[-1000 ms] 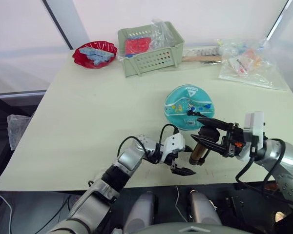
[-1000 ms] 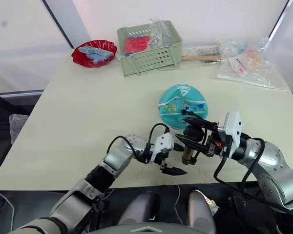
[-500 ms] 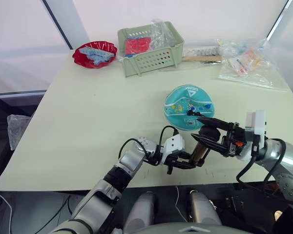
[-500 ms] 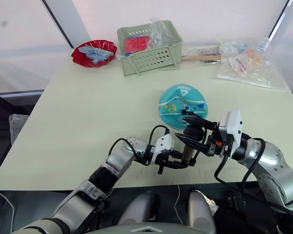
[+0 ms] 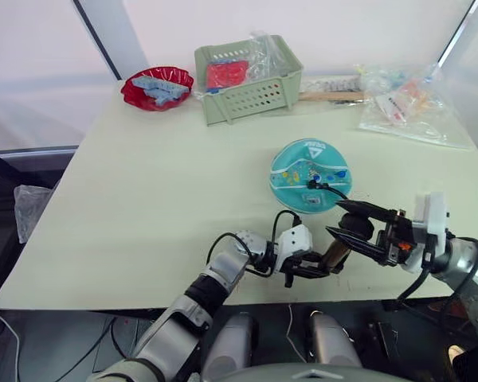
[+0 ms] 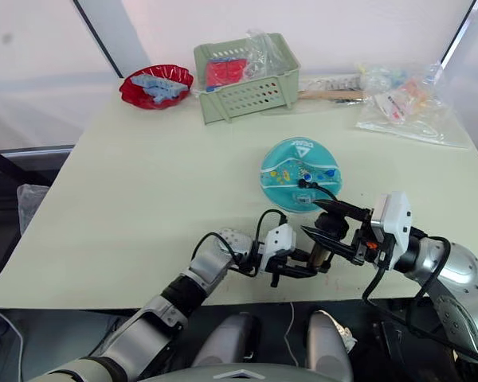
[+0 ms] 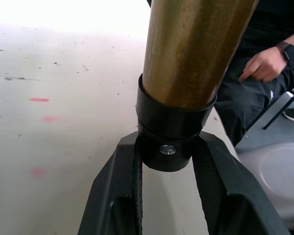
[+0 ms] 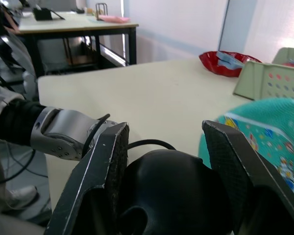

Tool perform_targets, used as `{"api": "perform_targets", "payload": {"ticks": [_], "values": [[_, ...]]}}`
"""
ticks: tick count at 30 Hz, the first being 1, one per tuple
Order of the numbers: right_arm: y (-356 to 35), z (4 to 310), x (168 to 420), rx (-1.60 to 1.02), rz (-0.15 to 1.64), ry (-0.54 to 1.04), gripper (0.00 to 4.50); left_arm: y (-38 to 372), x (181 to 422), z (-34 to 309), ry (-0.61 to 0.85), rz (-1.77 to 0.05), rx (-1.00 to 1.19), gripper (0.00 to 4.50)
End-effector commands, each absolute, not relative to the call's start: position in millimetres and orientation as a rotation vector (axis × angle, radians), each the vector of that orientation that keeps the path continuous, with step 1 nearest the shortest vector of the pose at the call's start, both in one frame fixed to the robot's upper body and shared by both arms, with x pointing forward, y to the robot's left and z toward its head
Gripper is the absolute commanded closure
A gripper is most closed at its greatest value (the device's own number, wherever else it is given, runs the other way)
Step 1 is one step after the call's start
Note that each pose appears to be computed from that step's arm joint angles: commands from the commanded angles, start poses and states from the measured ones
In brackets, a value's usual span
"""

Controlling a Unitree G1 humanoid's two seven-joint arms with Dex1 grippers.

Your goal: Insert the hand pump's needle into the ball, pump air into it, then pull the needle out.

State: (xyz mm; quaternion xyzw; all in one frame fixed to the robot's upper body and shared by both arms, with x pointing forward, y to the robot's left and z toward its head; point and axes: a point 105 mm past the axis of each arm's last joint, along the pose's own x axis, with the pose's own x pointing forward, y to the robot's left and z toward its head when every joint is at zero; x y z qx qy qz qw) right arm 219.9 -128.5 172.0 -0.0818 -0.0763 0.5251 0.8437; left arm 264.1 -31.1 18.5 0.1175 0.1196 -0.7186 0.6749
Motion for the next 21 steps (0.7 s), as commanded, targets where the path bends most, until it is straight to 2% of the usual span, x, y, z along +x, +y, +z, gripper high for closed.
{"api": "perform_targets", "payload": {"ticks": [1,13,16,21], "values": [[-130.2,169.9,213.4,-0.224,1.130,-0.188,2.59,-36.8,277.4,28.7,0.202,-1.565,0.259,3.54],[-142.9,141.9,208.9,-0.241,1.100,-0.161,2.59,-42.1,281.1,24.6,0.180,-1.560,0.269,3.54],[-140.9,143.8,209.6,-0.231,1.101,-0.174,2.59,-43.6,279.4,22.4,0.181,-1.568,0.278,3.54],[-144.0,163.8,214.6,-0.227,1.078,-0.222,2.59,-41.0,278.6,8.2,0.233,-1.556,0.322,3.54]]}}
